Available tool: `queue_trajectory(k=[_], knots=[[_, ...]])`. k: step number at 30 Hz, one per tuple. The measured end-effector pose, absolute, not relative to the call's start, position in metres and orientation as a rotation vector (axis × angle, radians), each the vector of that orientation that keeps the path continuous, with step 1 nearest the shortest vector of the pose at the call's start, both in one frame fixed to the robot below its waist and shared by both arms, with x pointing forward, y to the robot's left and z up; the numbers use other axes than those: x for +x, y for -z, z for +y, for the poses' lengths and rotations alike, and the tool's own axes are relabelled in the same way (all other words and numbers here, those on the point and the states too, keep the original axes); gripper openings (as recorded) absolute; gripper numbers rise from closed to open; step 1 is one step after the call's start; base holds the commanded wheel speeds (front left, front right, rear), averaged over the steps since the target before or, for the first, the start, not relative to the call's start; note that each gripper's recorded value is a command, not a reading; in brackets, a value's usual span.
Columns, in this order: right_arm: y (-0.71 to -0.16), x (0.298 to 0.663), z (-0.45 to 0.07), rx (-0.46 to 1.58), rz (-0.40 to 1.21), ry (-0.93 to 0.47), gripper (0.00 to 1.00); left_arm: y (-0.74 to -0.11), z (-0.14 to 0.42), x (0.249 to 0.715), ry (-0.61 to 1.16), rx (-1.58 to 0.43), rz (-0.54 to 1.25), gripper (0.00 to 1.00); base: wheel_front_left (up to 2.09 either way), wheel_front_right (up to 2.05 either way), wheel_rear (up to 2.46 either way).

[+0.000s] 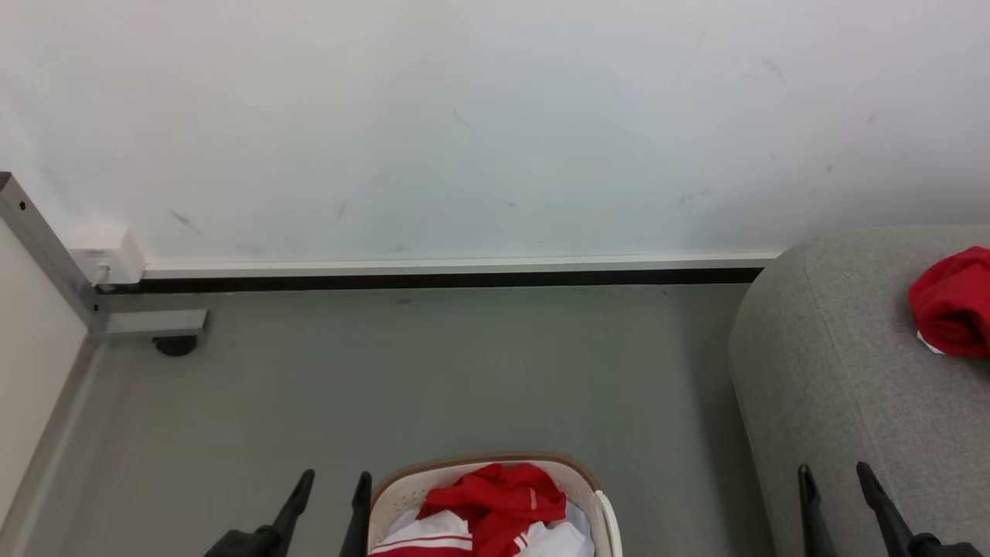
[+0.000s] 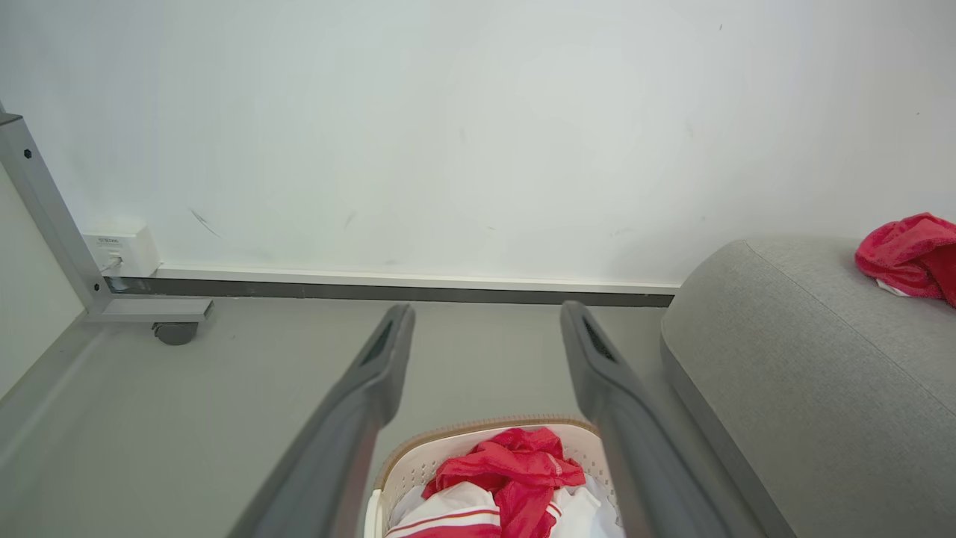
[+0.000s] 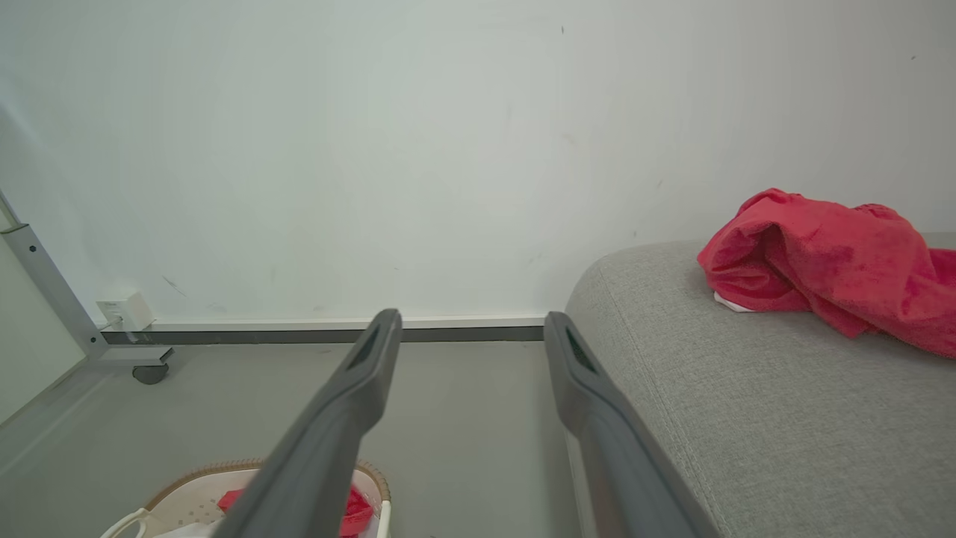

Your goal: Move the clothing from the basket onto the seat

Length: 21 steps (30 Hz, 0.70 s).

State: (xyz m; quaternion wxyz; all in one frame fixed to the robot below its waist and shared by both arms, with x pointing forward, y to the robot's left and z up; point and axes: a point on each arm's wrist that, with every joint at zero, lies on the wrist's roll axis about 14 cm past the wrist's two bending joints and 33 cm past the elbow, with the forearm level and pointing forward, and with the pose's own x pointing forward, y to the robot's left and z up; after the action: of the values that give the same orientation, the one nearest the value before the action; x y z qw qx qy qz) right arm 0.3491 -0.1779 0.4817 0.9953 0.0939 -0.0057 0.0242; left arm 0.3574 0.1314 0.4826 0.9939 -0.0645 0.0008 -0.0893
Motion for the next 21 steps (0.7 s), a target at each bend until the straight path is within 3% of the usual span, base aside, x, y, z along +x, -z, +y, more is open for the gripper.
queue_trajectory(k=[10,21], knots=[[-0.481,0.359,-0.179,0.207,-0.007,-0.04,1.0,-0.47,0.108,0.376,0.263,-0.092,0.04,1.0,0.0,0.0,0.0],[-0.463,0.395,-0.183,0.245,0.038,-0.022,1.0,-0.413,0.04,0.439,0.536,0.071,0.185,1.0,0.0,0.0,0.0]])
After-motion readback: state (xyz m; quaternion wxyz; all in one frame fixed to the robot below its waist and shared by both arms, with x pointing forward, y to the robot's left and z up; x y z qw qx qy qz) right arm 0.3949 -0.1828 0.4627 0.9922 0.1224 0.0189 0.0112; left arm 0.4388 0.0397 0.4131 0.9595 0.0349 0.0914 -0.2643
